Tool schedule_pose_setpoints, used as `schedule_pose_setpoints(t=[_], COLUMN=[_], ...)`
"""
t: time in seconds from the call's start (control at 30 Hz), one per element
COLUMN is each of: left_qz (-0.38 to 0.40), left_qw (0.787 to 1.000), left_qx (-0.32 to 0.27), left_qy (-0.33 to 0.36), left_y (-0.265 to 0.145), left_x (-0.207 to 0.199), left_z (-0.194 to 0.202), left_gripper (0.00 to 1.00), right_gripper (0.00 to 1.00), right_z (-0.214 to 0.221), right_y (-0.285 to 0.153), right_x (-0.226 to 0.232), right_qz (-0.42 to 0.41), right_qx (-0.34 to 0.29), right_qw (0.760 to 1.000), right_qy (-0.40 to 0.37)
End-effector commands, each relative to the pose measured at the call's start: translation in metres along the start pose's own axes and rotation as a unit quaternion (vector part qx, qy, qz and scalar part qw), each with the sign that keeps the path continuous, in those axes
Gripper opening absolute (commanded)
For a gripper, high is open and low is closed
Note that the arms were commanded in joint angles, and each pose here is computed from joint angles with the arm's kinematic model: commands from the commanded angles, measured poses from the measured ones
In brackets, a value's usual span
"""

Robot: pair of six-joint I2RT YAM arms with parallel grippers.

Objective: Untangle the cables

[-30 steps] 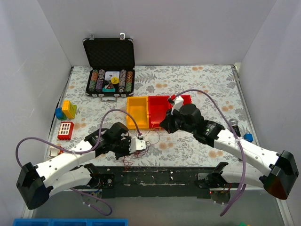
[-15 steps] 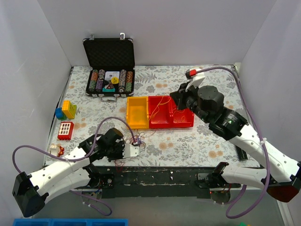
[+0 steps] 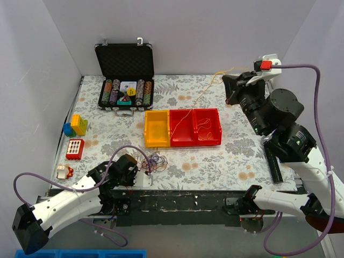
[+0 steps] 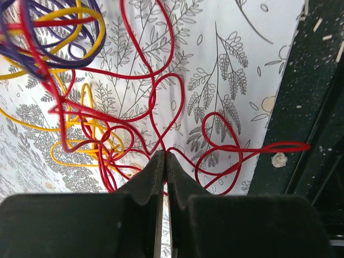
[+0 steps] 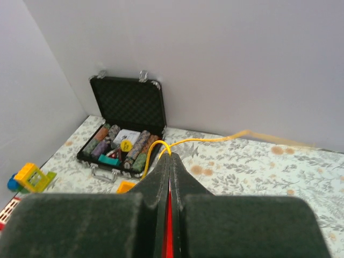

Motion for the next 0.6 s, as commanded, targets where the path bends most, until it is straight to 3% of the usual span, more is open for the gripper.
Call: schedule_pose_setpoints(t=[0.0, 0.57], left_qz=[-0.013, -0.010], left_qw=[0.999, 0.997], left_qx=[0.028, 0.065], left_qy=[0.020, 0.038], left_y=[0.001, 0.005], left_x=[0.001, -0.001], left_z=[0.010, 0.020], left_gripper=[0.00, 0.00], right_gripper=[0.01, 0.01], right_z=[-0.058, -0.170], right_y=[-0.016, -0.049], right_x=[-0.023, -0.052], right_qz=[0.052, 0.111], right_qx=[-0.085, -0.231], right_qw=[0.995, 0.967], right_qy=[0.002, -0.009])
Point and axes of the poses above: each gripper's point midway between its finger pads, its own y axis out along the fingers, its own x axis along the line the jaws close on, z = x × y, the point moved 6 cm from there along -y, back along the fingers, and after that the axes turned 4 degrees about -y, right-handed, at the moved point
